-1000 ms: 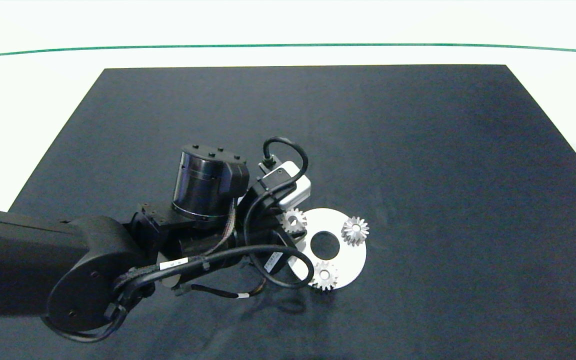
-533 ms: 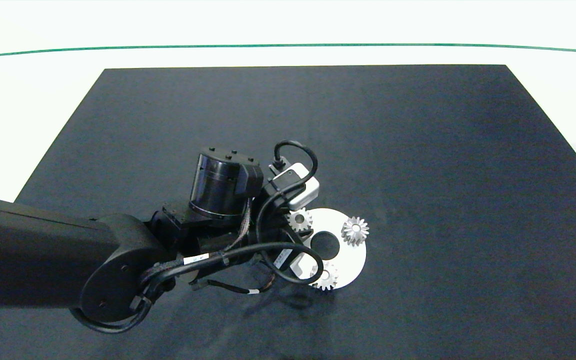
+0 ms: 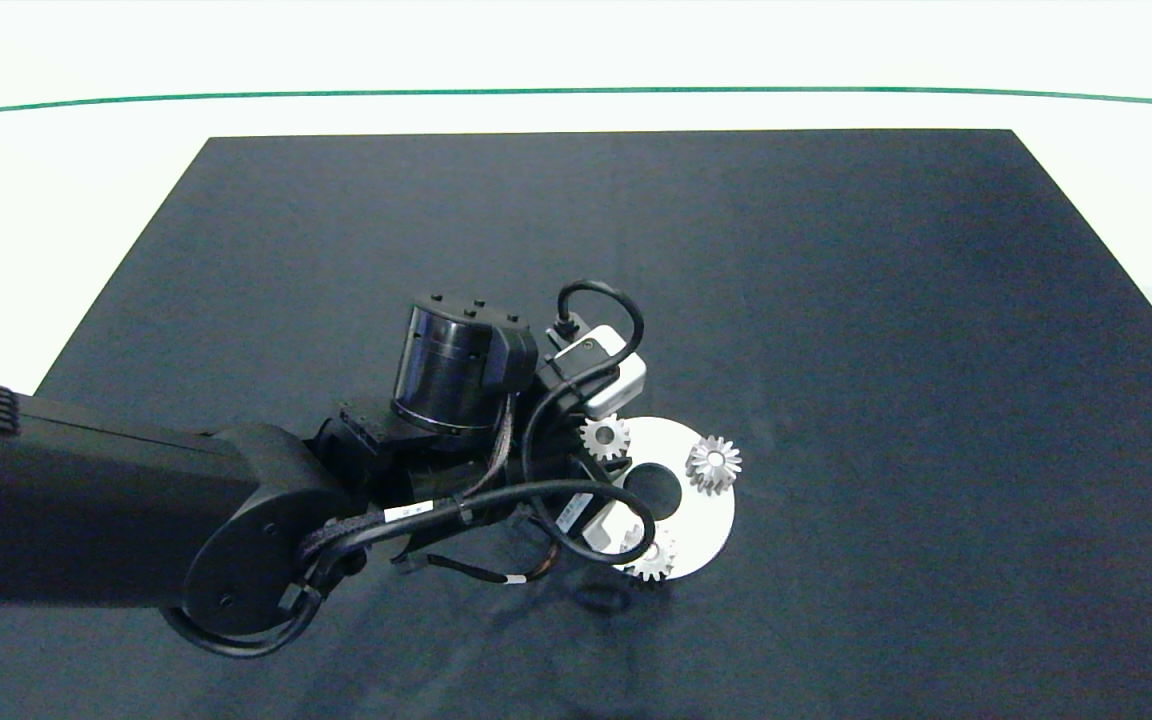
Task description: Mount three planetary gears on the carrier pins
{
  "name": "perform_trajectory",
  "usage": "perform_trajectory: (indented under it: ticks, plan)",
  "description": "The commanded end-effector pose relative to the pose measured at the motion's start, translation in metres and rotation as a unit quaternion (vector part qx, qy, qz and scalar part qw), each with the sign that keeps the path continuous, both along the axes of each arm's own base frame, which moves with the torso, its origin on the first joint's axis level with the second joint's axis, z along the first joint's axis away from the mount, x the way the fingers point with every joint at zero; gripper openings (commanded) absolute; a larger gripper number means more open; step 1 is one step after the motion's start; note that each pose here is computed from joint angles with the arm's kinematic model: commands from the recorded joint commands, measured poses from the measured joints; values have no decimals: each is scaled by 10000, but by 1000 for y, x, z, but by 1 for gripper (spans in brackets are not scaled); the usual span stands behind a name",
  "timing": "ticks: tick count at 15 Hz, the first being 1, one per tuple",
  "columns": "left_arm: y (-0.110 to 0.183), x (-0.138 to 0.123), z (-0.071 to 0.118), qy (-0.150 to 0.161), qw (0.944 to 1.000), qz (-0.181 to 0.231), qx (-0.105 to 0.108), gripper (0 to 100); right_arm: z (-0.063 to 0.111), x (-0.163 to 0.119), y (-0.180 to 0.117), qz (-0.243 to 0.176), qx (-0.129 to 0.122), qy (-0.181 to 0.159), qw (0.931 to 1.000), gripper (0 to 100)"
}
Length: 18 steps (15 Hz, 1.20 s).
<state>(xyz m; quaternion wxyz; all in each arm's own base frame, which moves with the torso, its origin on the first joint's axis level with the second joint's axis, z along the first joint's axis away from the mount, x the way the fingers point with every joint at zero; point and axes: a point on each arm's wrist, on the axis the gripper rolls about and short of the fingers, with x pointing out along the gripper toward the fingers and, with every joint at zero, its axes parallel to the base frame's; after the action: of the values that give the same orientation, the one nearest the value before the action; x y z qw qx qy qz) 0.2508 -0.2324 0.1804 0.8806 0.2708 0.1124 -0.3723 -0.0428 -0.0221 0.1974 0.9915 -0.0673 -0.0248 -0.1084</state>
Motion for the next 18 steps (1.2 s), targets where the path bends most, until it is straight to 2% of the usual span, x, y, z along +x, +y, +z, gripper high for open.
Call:
perform_trajectory:
  ticks: [1,5,18]
  plan:
    - [-1,1,1,-38,10000,1,-18,13,0,0,0,-11,-8,14,10000,100]
    - [-2,2,7,-110,9999,-2,-75,13,0,0,0,-19,-10,22,10000,100]
    - [-4,0,3,-44,10000,-36,-57,13,1,0,0,-11,-2,-8,10000,100]
